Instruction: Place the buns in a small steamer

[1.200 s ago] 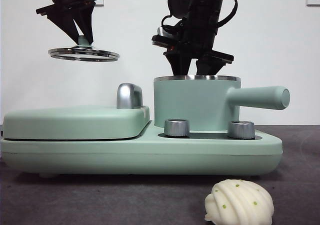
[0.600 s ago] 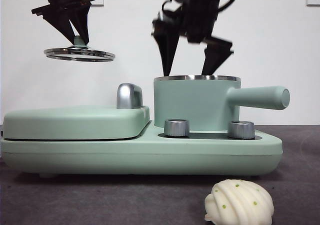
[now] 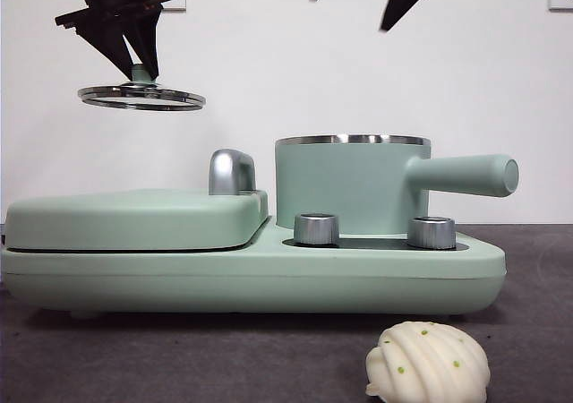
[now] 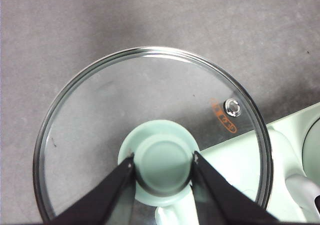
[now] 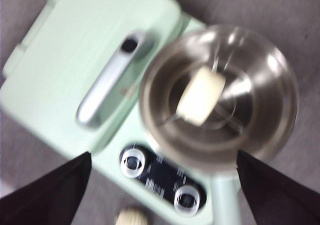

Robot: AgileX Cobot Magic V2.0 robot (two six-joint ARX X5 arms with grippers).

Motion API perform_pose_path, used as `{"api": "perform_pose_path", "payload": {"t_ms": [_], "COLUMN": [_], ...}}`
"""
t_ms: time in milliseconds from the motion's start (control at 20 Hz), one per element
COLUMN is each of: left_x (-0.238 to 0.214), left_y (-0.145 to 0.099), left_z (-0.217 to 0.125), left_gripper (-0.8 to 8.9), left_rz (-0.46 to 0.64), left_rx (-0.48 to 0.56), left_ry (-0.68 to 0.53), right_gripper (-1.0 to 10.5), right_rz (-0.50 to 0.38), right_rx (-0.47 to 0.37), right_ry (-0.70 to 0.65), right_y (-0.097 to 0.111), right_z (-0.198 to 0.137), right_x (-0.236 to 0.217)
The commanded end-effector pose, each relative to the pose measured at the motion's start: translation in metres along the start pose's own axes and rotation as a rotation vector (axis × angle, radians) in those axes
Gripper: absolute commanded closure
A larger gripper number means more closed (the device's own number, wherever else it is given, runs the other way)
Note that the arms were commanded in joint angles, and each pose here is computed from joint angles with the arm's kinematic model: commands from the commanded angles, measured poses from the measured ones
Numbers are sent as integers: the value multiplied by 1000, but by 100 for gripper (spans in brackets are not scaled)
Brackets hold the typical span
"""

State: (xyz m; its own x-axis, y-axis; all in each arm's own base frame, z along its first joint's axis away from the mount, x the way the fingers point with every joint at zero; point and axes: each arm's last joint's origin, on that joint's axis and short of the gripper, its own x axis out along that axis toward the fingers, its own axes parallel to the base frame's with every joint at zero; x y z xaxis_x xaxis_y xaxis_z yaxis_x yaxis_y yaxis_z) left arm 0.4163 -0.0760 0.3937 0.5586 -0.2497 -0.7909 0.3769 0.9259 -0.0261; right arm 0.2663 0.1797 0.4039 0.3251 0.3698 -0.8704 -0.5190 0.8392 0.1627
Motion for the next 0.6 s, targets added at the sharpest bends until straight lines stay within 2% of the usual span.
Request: {"api": "perform_pose_path", "payload": {"t_ms": [50,300,400,600], "left_x": [-16,-16,-16,-16], "left_y": [-1,-2,-2,-2], "left_z": [7,7,7,7], "left_gripper": [726,726,726,726], "left_rz": [9,9,9,8], "left_rx": [3,3,3,-1], "left_ry": [-74,-73,-70,-70], "right_gripper": [482,482,482,483], "right_rz": [2,9,33,52], "right_rx": [-10,-82,-82,-99], "right_ry": [112,221,198,245], "right_y": [8,25,33,44], "right_z": [-38,-106,-126,-160], "right_x": [-9,4,19,65]}}
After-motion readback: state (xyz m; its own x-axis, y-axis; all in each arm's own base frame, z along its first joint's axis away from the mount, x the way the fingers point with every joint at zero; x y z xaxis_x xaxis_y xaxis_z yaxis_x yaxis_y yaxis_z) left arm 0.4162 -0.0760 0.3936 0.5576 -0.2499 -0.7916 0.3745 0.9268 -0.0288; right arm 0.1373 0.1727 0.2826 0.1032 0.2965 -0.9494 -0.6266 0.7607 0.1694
